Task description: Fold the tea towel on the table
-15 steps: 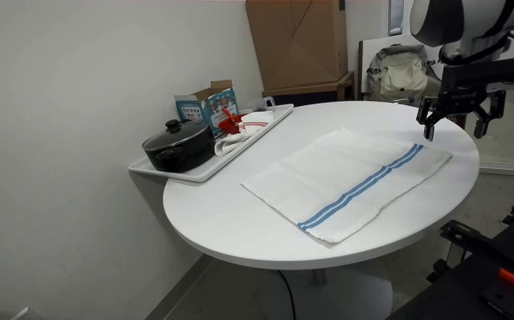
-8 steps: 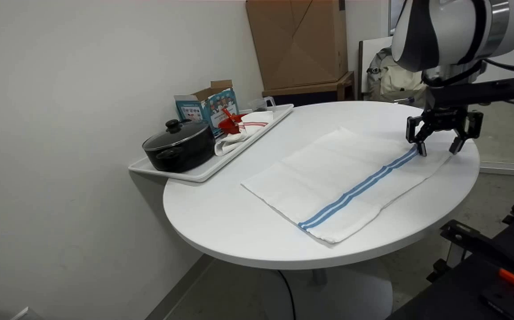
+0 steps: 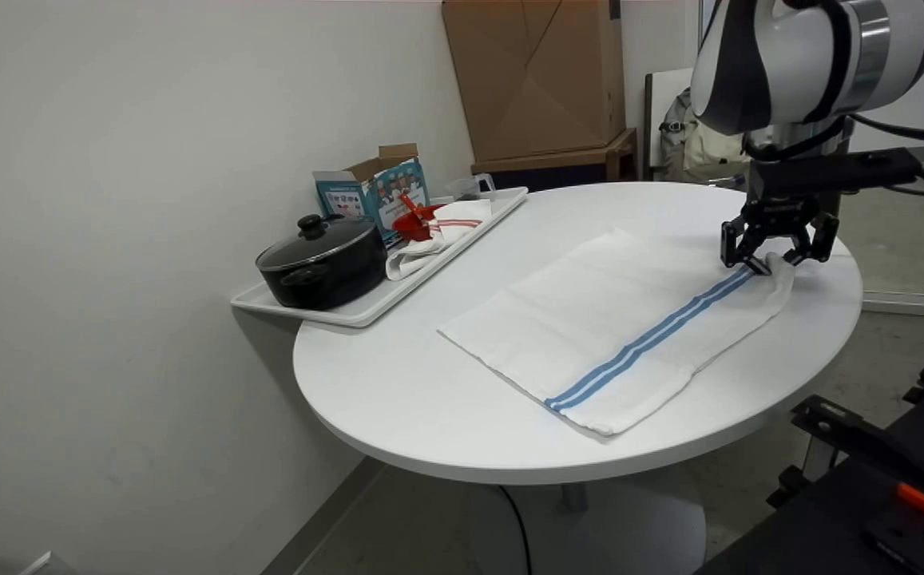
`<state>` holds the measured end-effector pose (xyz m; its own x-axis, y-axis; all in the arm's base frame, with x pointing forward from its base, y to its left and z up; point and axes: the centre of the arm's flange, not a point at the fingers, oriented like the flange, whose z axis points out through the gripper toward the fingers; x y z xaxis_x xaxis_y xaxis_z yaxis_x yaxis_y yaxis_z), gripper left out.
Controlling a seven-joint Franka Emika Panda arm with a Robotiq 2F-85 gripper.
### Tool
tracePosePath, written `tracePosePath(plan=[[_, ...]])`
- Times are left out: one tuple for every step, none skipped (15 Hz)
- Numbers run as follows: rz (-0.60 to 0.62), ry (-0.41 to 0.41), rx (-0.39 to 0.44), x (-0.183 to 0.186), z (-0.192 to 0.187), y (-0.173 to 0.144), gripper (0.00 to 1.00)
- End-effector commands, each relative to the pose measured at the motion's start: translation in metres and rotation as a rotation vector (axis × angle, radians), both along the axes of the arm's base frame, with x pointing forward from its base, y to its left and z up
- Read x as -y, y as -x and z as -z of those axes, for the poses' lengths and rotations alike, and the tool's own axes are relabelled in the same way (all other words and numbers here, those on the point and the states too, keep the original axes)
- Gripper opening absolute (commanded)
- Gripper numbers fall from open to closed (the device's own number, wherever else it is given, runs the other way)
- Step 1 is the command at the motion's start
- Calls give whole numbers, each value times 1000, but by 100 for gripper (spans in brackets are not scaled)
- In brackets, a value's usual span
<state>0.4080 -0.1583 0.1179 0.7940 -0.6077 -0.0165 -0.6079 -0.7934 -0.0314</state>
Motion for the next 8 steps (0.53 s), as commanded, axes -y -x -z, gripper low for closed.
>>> tracePosePath(plan=[[-4, -26, 5, -7, 2, -4, 0], [-10, -39, 7, -10, -1, -5, 0], [-17, -56, 14, -14, -6, -5, 0], [-18, -67, 21, -17, -9, -7, 0], [-15, -83, 38, -18, -17, -8, 0], [-8, -94, 55, -19, -23, -10, 0], [7, -107, 78, -17, -31, -11, 0], [21, -118, 99, -15, -39, -14, 0]])
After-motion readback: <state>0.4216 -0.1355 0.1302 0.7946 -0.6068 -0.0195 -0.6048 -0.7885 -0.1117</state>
